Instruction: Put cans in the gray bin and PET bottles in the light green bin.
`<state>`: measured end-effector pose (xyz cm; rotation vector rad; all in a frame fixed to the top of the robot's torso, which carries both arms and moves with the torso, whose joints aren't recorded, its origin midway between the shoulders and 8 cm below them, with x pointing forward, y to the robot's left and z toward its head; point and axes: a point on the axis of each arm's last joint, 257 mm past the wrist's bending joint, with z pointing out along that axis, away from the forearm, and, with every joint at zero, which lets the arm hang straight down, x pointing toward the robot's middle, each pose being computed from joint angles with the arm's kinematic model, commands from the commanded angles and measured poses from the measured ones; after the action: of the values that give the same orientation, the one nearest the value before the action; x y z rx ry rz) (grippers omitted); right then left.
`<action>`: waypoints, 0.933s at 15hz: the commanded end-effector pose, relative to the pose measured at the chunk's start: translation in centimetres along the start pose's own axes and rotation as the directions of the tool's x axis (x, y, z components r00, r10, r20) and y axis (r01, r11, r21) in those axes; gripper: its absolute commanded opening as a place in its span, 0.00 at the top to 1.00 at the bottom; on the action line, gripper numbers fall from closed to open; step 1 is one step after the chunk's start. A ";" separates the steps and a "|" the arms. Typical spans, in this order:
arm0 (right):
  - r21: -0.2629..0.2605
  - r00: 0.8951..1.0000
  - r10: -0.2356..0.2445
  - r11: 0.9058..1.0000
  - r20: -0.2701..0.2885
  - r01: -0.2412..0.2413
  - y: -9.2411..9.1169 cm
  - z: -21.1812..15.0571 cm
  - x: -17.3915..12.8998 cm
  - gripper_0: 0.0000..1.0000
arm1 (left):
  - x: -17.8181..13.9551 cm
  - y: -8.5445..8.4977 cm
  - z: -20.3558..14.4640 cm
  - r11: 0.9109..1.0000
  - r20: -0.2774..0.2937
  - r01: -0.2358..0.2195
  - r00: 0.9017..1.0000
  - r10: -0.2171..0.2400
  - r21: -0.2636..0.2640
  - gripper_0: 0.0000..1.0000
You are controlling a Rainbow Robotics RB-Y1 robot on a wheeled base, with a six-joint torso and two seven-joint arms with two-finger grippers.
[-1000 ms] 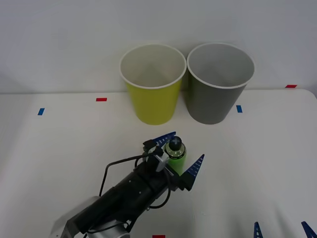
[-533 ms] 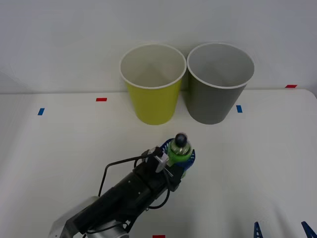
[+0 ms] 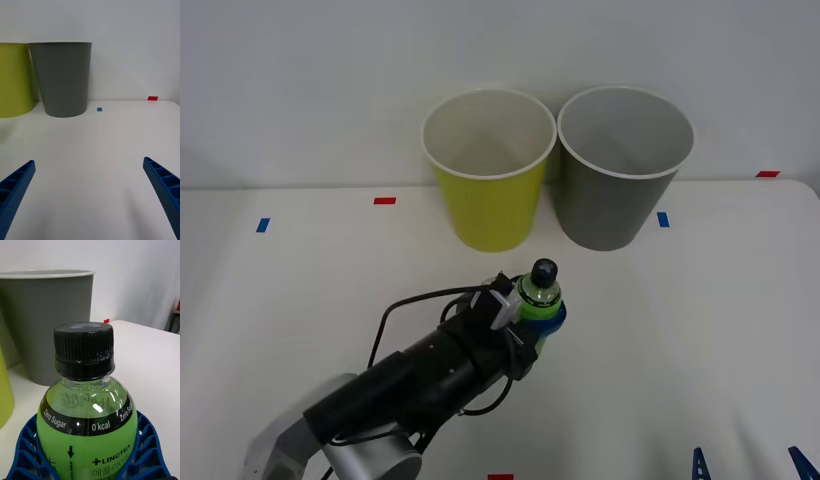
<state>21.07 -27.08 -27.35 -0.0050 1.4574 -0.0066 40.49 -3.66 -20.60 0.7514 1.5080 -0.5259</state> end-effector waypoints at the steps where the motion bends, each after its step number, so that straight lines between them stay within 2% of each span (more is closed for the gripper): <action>1: 0.000 1.000 0.000 1.000 0.000 0.000 0.0 0.0 0.0 0.00 | -2.9 3.6 -2.7 0.999 -0.059 -0.019 0.998 0.017 -0.040 1.00; 4: 0.000 1.000 0.000 1.000 0.000 0.000 0.0 0.0 0.0 0.00 | -5.6 6.5 -4.8 0.996 -0.098 -0.056 0.994 0.049 -0.067 1.00; 5: 0.000 1.000 0.000 1.000 0.000 0.000 0.0 0.0 0.0 0.00 | -6.4 7.4 -5.6 0.996 -0.109 -0.050 0.993 0.042 -0.075 1.00; 8: 0.000 1.000 0.000 1.000 0.000 0.000 0.0 0.0 0.0 0.00 | -8.5 9.1 -6.7 0.997 -0.074 0.010 0.997 -0.016 -0.083 1.00; 9: 0.000 1.000 0.000 1.000 0.000 0.000 0.0 0.0 0.0 0.00 | -9.6 9.8 -7.3 0.996 -0.065 0.012 0.998 -0.018 -0.088 1.00; 12: 0.000 1.000 0.000 1.000 0.000 0.000 0.0 0.0 0.0 0.00 | -12.0 11.6 -9.8 0.992 -0.110 -0.045 0.993 0.032 -0.120 1.00; 13: 0.000 1.000 0.000 1.000 0.000 0.000 0.0 0.0 0.0 0.00 | -12.7 11.8 -10.2 0.992 -0.106 -0.036 0.994 0.024 -0.121 1.00; 14: 0.000 1.000 0.000 1.000 0.000 0.000 0.0 0.0 0.0 0.00 | -14.0 12.4 -10.9 0.992 -0.080 -0.004 0.997 -0.006 -0.124 1.00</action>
<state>21.07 -27.07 -27.35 -0.0050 1.4574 -0.0065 41.86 9.91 -5.86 0.7086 1.6064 -0.3754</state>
